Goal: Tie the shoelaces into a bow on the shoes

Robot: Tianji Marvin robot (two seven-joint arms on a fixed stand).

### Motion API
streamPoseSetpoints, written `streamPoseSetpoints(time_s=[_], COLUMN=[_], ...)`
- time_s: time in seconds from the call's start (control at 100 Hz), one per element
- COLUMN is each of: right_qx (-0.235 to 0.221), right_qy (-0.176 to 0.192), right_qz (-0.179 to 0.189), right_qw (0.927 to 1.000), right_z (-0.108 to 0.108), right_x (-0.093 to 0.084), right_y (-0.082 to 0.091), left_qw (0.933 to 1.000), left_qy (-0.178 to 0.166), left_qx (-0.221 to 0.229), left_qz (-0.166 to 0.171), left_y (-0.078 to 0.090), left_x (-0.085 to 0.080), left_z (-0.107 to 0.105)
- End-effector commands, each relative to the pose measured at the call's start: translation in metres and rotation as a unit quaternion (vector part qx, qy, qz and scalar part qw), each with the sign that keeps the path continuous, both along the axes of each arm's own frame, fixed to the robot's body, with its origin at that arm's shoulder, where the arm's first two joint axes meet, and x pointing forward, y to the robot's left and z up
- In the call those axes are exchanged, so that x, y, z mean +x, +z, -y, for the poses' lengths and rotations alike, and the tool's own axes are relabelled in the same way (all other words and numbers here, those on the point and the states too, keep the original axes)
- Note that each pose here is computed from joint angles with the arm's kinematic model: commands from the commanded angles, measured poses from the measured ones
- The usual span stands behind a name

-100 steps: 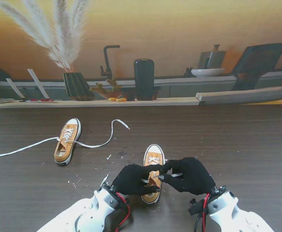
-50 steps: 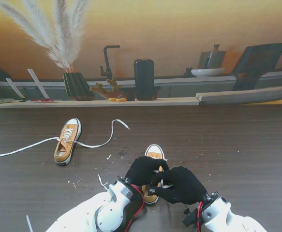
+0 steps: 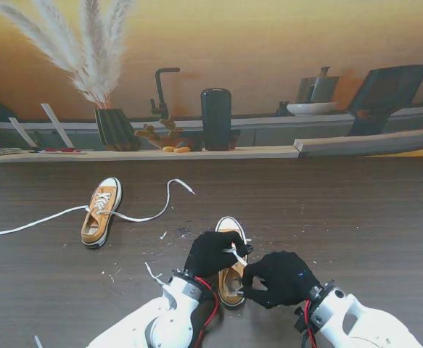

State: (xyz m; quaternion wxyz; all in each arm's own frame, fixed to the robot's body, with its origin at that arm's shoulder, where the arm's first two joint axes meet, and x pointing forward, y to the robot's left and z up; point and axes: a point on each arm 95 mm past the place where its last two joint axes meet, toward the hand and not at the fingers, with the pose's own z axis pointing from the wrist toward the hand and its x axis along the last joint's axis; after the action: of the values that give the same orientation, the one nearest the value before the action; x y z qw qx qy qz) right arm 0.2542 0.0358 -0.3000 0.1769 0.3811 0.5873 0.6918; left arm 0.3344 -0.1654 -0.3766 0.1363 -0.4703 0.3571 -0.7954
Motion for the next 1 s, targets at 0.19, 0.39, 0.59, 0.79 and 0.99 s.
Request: streamPoseSetpoints(time_s=[0.19, 0.39, 0.59, 0.79, 0.99], right_qx=[-0.082, -0.162, -0.194, -0.178, -0.147], right_qy=[-0.04, -0.066, -0.095, -0.099, -0.104], right_qz=[0.107, 0.182, 0.199, 0.174, 0.154], right_qw=[0.9901, 0.9675, 0.9559, 0.9634, 0.9716], right_z=[0.002, 0.001, -0.002, -0.008, -0.013], right_x=[0.001, -0.001, -0.002, 0.003, 0.009], right_y=[-0.006, -0.008, -0.011, -0.017, -0.027], left_qw=[0.9999, 0.9996, 0.9995, 0.9996, 0.9995], left_qy=[0.008, 0.021, 0.027, 0.024, 0.03], left_qx=[0.009, 0.011, 0.01, 0.007, 0.008], left_qz=[0.009, 0.016, 0.016, 0.013, -0.003], left_y=[0.003, 0.004, 0.006, 0.007, 0.011], left_x=[-0.009, -0.012, -0.014, -0.017, -0.027], left_z=[-0.003, -0.007, -0.012, -0.015, -0.024])
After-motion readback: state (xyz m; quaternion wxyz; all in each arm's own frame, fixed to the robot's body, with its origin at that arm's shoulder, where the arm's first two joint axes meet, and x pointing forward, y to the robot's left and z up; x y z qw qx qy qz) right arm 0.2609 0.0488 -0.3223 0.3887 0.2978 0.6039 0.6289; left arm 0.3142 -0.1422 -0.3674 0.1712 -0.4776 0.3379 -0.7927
